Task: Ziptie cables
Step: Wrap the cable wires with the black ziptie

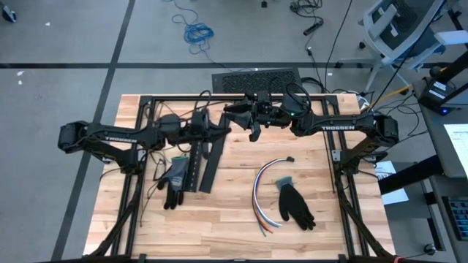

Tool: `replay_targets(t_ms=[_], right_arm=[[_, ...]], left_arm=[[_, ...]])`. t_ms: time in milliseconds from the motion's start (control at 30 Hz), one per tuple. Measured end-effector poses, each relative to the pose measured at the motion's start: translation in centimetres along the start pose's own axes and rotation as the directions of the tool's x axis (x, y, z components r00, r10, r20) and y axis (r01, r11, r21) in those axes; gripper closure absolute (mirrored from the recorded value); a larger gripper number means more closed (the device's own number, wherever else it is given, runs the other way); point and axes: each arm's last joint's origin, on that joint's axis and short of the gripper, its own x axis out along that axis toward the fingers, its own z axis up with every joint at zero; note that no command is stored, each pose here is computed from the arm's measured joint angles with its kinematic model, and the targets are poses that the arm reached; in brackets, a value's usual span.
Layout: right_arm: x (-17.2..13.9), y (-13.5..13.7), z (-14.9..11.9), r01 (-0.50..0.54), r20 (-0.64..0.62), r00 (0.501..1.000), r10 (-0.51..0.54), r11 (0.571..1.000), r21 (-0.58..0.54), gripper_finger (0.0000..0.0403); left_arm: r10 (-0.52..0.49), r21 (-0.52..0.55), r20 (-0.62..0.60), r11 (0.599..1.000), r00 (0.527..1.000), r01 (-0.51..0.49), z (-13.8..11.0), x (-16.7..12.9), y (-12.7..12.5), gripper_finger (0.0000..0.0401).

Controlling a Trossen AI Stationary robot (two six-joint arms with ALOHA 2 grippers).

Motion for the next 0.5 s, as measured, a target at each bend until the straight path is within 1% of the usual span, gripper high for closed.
replay_targets(t_ms=[500], right_arm=[[0.00, 0.00, 0.01, 0.000, 0.001, 1.000, 0.000, 1.000, -0.015, 0.0307]], left_arm=[[0.020, -0.001, -0.001, 1.000, 1.000, -0.020, -0.08, 0.05, 0.15, 0.0401]])
